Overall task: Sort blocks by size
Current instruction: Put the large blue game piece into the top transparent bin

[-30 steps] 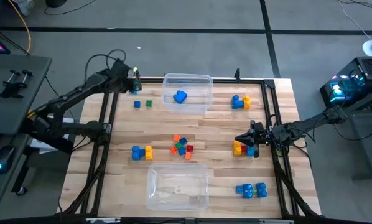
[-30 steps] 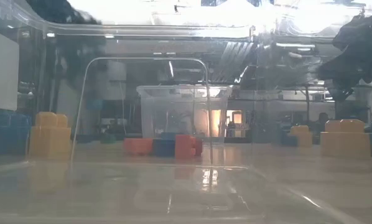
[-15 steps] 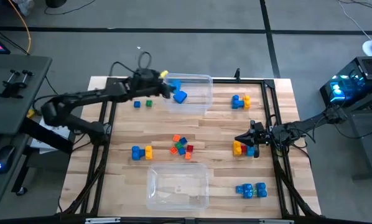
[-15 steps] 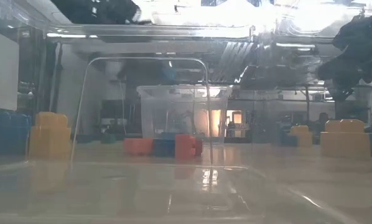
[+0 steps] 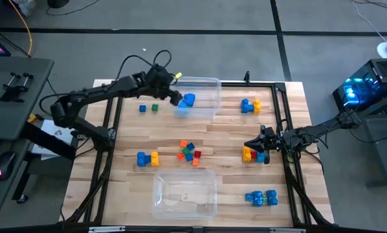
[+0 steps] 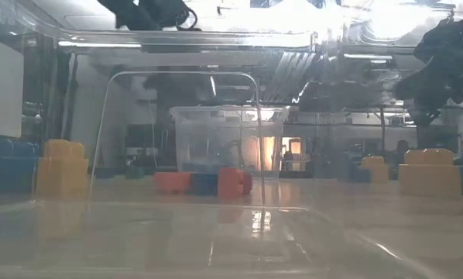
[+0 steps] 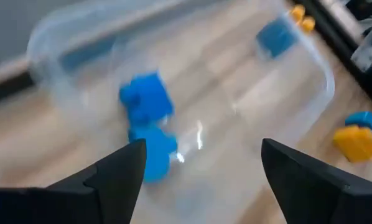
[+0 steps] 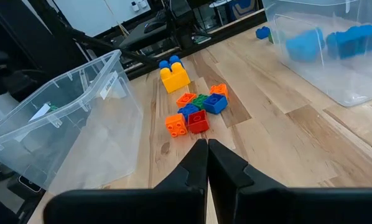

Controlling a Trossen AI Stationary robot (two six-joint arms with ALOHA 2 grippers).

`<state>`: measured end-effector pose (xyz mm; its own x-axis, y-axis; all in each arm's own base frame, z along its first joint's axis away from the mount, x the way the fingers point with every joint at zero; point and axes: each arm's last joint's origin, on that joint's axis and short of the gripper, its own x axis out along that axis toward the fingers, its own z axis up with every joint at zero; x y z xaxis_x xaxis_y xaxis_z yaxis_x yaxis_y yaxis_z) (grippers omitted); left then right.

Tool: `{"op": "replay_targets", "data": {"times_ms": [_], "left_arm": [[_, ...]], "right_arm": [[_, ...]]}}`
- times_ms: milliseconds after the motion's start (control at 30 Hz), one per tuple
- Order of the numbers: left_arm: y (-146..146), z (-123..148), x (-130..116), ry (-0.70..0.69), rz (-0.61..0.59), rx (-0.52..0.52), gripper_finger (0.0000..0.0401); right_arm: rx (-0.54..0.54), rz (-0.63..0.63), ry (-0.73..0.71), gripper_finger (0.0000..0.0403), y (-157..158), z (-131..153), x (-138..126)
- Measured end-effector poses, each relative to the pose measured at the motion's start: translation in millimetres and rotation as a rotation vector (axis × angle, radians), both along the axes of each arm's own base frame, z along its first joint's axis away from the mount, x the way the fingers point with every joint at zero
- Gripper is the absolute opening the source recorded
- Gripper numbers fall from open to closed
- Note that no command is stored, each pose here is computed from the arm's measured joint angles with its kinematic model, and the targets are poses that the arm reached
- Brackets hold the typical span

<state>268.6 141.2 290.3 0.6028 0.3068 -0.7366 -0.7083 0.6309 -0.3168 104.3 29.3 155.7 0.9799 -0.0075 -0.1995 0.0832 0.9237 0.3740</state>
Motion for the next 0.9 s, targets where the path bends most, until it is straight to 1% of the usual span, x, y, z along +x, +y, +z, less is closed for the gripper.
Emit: {"op": "replay_targets", "data": {"times_ms": [100, 167, 233, 333, 467, 600, 633, 800, 900], "left_arm": [[-31.6, 0.9, -15.3, 0.084, 0.049, -0.047, 0.0295], [-59.0, -2.8, -28.8, 0.134, 0.122, -0.048, 0.0287], [-85.4, -4.9, -44.2, 0.123, 0.216, -0.074, 0.0281], [-122.0, -8.1, -67.9, 0.071, 0.342, -0.170, 0.0274], [-160.2, -30.7, -89.4, 0.151, 0.472, -0.265, 0.0266], [-188.4, -56.3, -94.8, 0.260, 0.525, -0.380, 0.0260], [-194.0, -60.3, -94.7, 0.286, 0.532, -0.394, 0.0260], [-214.0, -75.9, -89.6, 0.348, 0.583, -0.401, 0.0259], [-222.4, -86.5, -86.7, 0.417, 0.601, -0.399, 0.0259]], "right_arm": [[0.000, 0.000, 0.000, 0.0002, 0.0, 0.0, 0.0], [0.000, 0.000, 0.000, 0.0002, 0.0, 0.0, 0.0], [0.000, 0.000, 0.000, 0.0002, 0.0, 0.0, 0.0], [0.000, 0.000, 0.000, 0.0002, 0.0, 0.0, 0.0], [0.000, 0.000, 0.000, 0.0002, 0.0, 0.0, 0.0], [0.000, 0.000, 0.000, 0.0002, 0.0, 0.0, 0.0], [0.000, 0.000, 0.000, 0.0002, 0.0, 0.0, 0.0], [0.000, 0.000, 0.000, 0.0002, 0.0, 0.0, 0.0], [0.000, 0.000, 0.000, 0.0002, 0.0, 0.0, 0.0]]}}
